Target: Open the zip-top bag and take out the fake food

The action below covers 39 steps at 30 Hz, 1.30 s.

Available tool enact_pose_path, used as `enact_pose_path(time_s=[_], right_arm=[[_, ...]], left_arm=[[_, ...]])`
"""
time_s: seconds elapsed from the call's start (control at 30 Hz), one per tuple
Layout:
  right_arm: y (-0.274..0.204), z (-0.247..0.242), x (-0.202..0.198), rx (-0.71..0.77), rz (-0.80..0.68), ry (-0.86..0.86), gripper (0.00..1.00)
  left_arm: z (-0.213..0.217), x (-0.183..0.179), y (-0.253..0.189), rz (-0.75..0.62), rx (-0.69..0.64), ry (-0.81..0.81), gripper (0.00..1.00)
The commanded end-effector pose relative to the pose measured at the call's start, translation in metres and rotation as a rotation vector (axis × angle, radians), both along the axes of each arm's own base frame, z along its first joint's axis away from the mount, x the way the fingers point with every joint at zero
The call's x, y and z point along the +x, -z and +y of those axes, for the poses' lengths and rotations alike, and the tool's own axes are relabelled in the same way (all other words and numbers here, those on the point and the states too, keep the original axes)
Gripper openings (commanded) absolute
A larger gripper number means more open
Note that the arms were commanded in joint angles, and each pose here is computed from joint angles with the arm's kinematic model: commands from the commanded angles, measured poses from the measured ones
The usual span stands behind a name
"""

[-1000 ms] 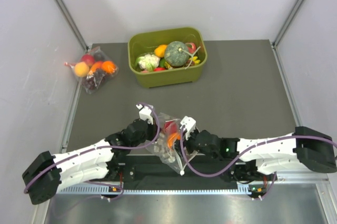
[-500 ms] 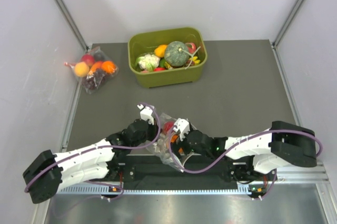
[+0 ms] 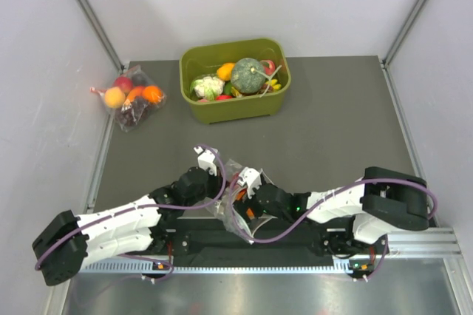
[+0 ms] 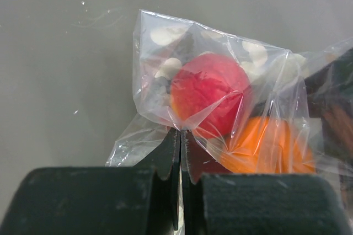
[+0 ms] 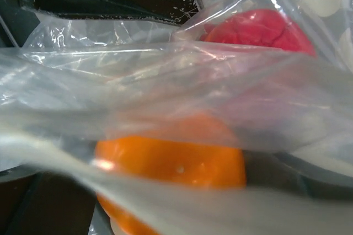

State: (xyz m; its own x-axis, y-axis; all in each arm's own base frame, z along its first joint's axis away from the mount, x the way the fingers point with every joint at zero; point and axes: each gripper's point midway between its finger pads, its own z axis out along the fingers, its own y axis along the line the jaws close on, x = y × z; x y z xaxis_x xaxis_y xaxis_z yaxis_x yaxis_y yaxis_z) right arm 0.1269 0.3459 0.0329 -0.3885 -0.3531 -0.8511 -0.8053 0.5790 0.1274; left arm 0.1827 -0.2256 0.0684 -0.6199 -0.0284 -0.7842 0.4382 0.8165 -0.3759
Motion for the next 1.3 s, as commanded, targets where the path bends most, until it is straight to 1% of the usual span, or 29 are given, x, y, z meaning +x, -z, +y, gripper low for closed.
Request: enact_pose_path(time_s=[0.0, 0.03, 0.1, 0.17, 0.23, 0.27, 0.3, 0.33, 0.4, 0.43, 0.5, 0.53, 0.63, 0.67, 0.73, 0.77, 0.83, 0.97, 1.03, 1.2, 1.27], right_arm=[[-0.020, 0.011, 0.006, 0.060, -0.011, 0.012, 0.87], [-0.020, 0.009, 0.005, 0.052, -0.011, 0.010, 0.81], [-0.027, 0.003, 0.005, 0.045, -0.019, 0.013, 0.56], [-0.031, -0.002, 0.004, 0.041, -0.026, 0.010, 0.49], [-0.033, -0.011, 0.002, 0.023, -0.032, 0.012, 0.44], [-0.046, -0.013, 0.002, 0.053, -0.042, 0.016, 0.42], [-0.052, -0.016, 0.003, 0.062, -0.050, 0.024, 0.41], [-0.067, -0.019, 0.001, 0.101, -0.061, 0.025, 0.41], [-0.075, -0.027, -0.001, 0.109, -0.062, 0.027, 0.41], [-0.090, -0.032, -0.003, 0.152, -0.072, 0.029, 0.40], [-0.094, -0.041, -0.004, 0.155, -0.069, 0.041, 0.40], [-0.104, -0.046, -0.004, 0.186, -0.078, 0.047, 0.40], [-0.101, -0.062, -0.005, 0.166, -0.071, 0.072, 0.40], [-0.109, -0.066, -0.006, 0.194, -0.076, 0.077, 0.40], [-0.104, -0.075, -0.008, 0.184, -0.066, 0.084, 0.40], [-0.110, -0.079, -0.008, 0.210, -0.071, 0.093, 0.40], [-0.104, -0.088, -0.009, 0.192, -0.059, 0.116, 0.41], [-0.122, -0.103, -0.007, 0.246, -0.077, 0.152, 0.40], [-0.140, -0.110, -0.002, 0.283, -0.104, 0.187, 0.40], [-0.168, -0.132, 0.025, 0.214, -0.230, 0.287, 0.41], [-0.188, -0.138, 0.046, 0.200, -0.275, 0.336, 0.41]], left_arm=[[-0.009, 0.007, -0.025, -0.061, -0.062, 0.009, 0.00], [-0.008, 0.007, -0.025, -0.062, -0.059, 0.007, 0.00], [-0.005, 0.007, -0.026, -0.071, -0.060, -0.002, 0.00], [-0.002, 0.008, -0.026, -0.072, -0.055, -0.012, 0.00], [0.001, 0.008, -0.024, -0.072, -0.043, -0.024, 0.00], [0.003, 0.010, -0.026, -0.076, -0.043, -0.041, 0.00], [0.005, 0.010, -0.026, -0.075, -0.039, -0.050, 0.00], [0.006, 0.011, -0.026, -0.075, -0.037, -0.057, 0.00], [0.010, 0.012, -0.025, -0.069, -0.026, -0.076, 0.00], [0.010, 0.012, -0.024, -0.065, -0.026, -0.080, 0.00], [0.011, 0.013, -0.023, -0.062, -0.025, -0.089, 0.00], [0.010, 0.014, -0.023, -0.059, -0.027, -0.095, 0.00], [0.012, 0.017, -0.024, -0.058, -0.028, -0.118, 0.00], [0.012, 0.017, -0.024, -0.058, -0.032, -0.123, 0.00], [0.016, 0.019, -0.024, -0.057, -0.027, -0.146, 0.00], [0.017, 0.020, -0.024, -0.055, -0.029, -0.154, 0.00], [0.019, 0.020, -0.024, -0.055, -0.028, -0.161, 0.00], [0.025, 0.021, -0.026, -0.063, -0.013, -0.183, 0.00], [0.027, 0.022, -0.030, -0.077, -0.020, -0.187, 0.00], [0.031, 0.019, -0.028, -0.075, 0.001, -0.176, 0.00], [0.030, 0.019, -0.028, -0.074, -0.003, -0.172, 0.00]])
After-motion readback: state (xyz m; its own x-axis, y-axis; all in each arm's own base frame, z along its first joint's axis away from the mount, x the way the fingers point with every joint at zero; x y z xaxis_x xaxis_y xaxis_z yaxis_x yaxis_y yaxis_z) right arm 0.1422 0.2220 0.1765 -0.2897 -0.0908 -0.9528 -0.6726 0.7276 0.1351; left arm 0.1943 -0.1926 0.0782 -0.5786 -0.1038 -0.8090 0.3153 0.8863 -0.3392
